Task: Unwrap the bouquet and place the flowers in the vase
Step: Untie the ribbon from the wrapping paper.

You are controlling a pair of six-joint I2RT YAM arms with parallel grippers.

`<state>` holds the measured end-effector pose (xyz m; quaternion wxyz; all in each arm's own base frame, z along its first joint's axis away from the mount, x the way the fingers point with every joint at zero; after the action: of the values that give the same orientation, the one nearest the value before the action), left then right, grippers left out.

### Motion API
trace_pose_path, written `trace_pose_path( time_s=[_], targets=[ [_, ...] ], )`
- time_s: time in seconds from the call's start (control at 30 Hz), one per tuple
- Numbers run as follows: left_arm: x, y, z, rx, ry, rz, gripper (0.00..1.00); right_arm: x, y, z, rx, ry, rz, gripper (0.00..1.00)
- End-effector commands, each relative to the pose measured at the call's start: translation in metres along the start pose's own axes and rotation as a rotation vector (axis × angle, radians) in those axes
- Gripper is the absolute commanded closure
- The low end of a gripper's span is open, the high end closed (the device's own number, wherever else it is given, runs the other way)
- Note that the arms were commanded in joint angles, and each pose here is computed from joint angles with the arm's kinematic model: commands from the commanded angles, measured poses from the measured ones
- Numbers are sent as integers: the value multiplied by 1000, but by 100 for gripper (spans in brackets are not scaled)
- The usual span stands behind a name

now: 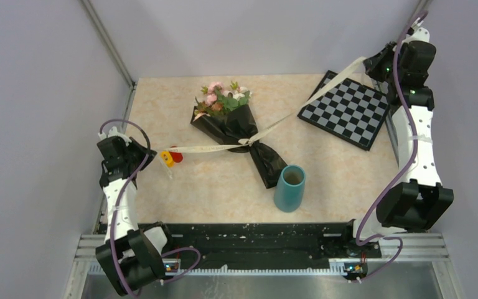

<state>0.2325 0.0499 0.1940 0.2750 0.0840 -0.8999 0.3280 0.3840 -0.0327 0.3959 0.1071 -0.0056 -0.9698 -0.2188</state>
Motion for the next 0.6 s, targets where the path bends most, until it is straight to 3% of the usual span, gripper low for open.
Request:
trace_pose_path(
  time_s=[0.0, 0.57],
  targets=[
    [11, -12, -14, -43, -56, 56, 100, 30, 18, -37, 9, -121, -51, 100],
    [44, -13, -30, -88, -159, -111, 100, 50, 25, -50, 5, -184, -36, 100]
  ],
)
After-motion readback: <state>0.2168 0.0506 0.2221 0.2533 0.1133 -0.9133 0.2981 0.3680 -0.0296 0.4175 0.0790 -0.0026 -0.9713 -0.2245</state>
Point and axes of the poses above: each gripper's point midway between its finger pads, its own x axis back along the fingers, its own y axis along the line the jaws close on, z = x × y, the point moved 8 cm from there along x, back along the fingers, and after that the axes turned 2 degrees about -x, right-handed, at the moved point
